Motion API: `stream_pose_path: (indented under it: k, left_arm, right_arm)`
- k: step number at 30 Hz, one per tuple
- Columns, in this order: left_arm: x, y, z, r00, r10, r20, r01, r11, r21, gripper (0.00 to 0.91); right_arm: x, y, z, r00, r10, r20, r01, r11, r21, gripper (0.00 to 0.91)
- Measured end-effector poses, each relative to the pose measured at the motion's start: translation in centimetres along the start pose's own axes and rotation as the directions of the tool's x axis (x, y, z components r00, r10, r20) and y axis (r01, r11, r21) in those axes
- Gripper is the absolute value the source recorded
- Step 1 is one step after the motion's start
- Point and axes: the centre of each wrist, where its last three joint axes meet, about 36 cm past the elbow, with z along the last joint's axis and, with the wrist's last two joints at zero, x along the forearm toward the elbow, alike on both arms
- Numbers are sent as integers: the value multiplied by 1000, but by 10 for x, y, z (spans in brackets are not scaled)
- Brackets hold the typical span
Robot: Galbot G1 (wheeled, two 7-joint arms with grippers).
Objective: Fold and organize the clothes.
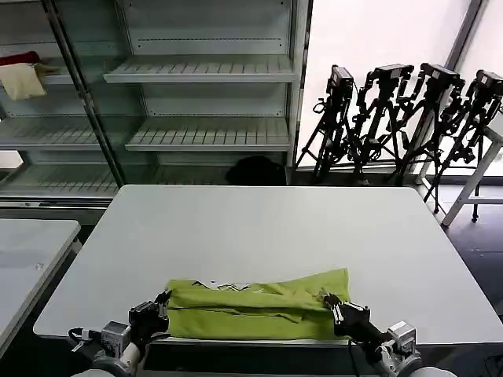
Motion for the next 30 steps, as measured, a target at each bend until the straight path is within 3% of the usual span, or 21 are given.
stream_pose_path:
  k: [11, 20, 23, 30]
  left_arm:
    - [9, -2, -6, 1000, 0, 19, 1, 999, -34, 907]
    - [23, 1, -16, 1000, -2, 26, 4, 997, -75, 907]
    - [30, 2, -18, 1000, -5, 28, 8, 996, -89, 907]
    - [49, 3, -28, 998, -28, 64, 33, 996, -82, 907]
  right_arm:
    - [5, 9, 3, 997, 78, 17, -77, 996, -35, 907]
    - [16, 17, 3, 958, 286, 33, -286, 958, -13, 907]
    - [21, 17, 2, 935, 348, 74, -349, 937, 5, 907]
    - [32, 28, -5, 888, 401, 224, -413, 911, 7, 907]
